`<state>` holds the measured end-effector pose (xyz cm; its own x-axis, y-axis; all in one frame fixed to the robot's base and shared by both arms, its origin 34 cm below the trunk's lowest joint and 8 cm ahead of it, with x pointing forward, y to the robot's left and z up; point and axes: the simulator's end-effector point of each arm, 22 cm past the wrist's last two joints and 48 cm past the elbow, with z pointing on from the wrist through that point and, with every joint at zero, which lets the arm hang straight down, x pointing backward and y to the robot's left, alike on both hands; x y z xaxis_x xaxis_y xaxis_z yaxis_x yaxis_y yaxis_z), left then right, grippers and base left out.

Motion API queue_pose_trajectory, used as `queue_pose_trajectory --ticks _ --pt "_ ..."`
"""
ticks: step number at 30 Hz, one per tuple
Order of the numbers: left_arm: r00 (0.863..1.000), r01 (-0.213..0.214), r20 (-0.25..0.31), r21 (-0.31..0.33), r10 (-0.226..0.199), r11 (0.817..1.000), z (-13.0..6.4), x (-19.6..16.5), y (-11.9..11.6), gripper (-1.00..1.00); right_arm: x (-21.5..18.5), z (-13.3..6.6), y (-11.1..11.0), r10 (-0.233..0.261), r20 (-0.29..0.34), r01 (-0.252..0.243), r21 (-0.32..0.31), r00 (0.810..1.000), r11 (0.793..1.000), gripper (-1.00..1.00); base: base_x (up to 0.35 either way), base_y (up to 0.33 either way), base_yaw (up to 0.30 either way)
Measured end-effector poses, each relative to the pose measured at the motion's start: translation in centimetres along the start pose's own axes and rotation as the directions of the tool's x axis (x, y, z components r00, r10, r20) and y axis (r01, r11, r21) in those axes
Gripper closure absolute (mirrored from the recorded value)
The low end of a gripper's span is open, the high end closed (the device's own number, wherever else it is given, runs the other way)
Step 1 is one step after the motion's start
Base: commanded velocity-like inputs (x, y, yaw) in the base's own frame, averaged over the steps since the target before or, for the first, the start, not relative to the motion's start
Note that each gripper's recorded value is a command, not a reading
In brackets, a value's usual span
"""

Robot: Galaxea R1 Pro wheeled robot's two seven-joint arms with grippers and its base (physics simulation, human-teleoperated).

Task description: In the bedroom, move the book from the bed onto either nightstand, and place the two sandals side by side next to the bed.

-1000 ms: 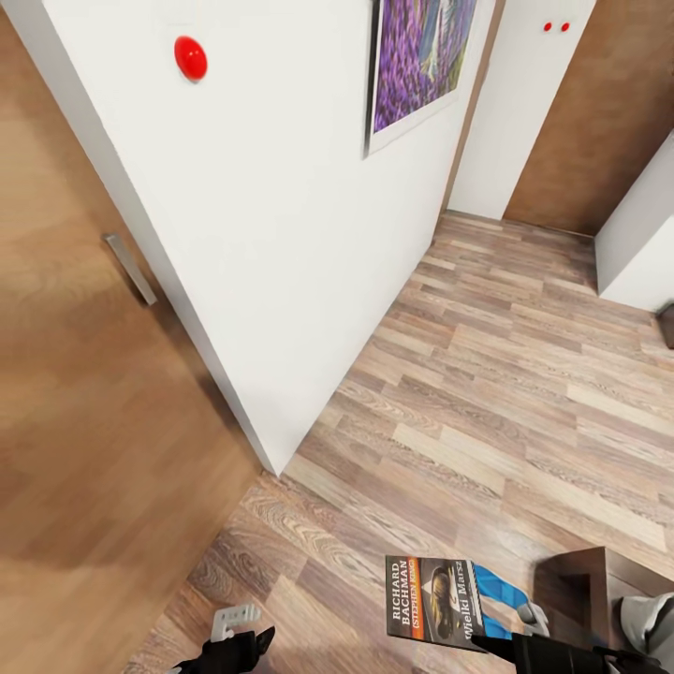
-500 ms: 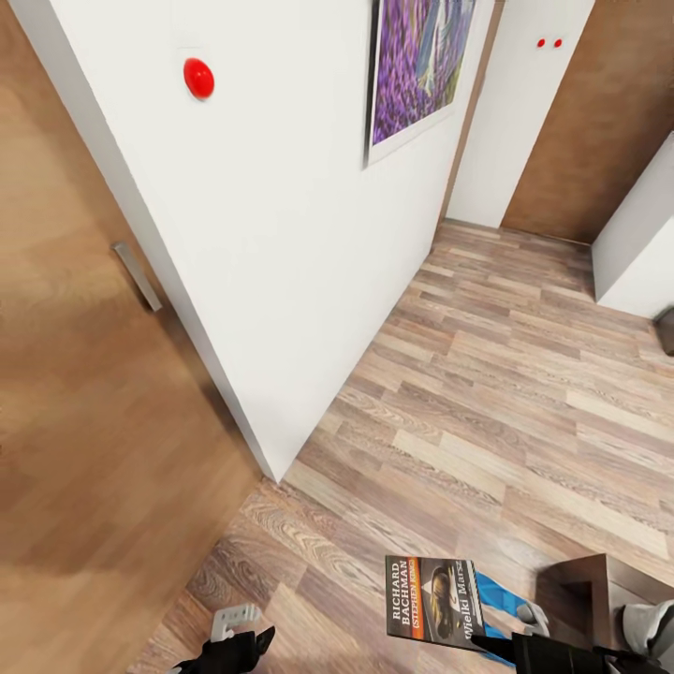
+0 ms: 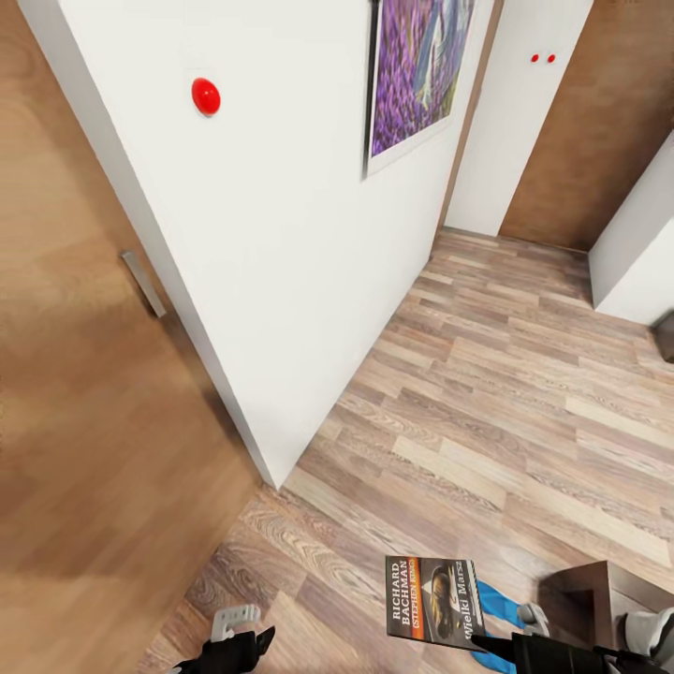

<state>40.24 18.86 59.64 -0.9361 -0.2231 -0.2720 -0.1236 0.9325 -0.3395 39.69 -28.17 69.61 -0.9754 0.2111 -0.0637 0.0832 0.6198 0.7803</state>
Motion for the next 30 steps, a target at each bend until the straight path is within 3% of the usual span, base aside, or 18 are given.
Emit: queue_pose_trajectory --ticks 6,30 --pt "1.000 -0.003 0.009 0.002 0.003 1.000 -0.1 -0.4 -0.2 -1.00 0.7 -0.3 -0.2 0.017 -0.005 -0.017 0.007 1.000 1.000 1.00 0.000 0.000 0.000" --pt "0.999 -0.014 0.045 0.011 0.013 1.000 -0.7 -2.2 -0.8 -1.00 -0.3 -1.0 0.4 -0.031 0.037 0.030 0.008 0.999 1.000 1.00 0.000 0.000 0.000"
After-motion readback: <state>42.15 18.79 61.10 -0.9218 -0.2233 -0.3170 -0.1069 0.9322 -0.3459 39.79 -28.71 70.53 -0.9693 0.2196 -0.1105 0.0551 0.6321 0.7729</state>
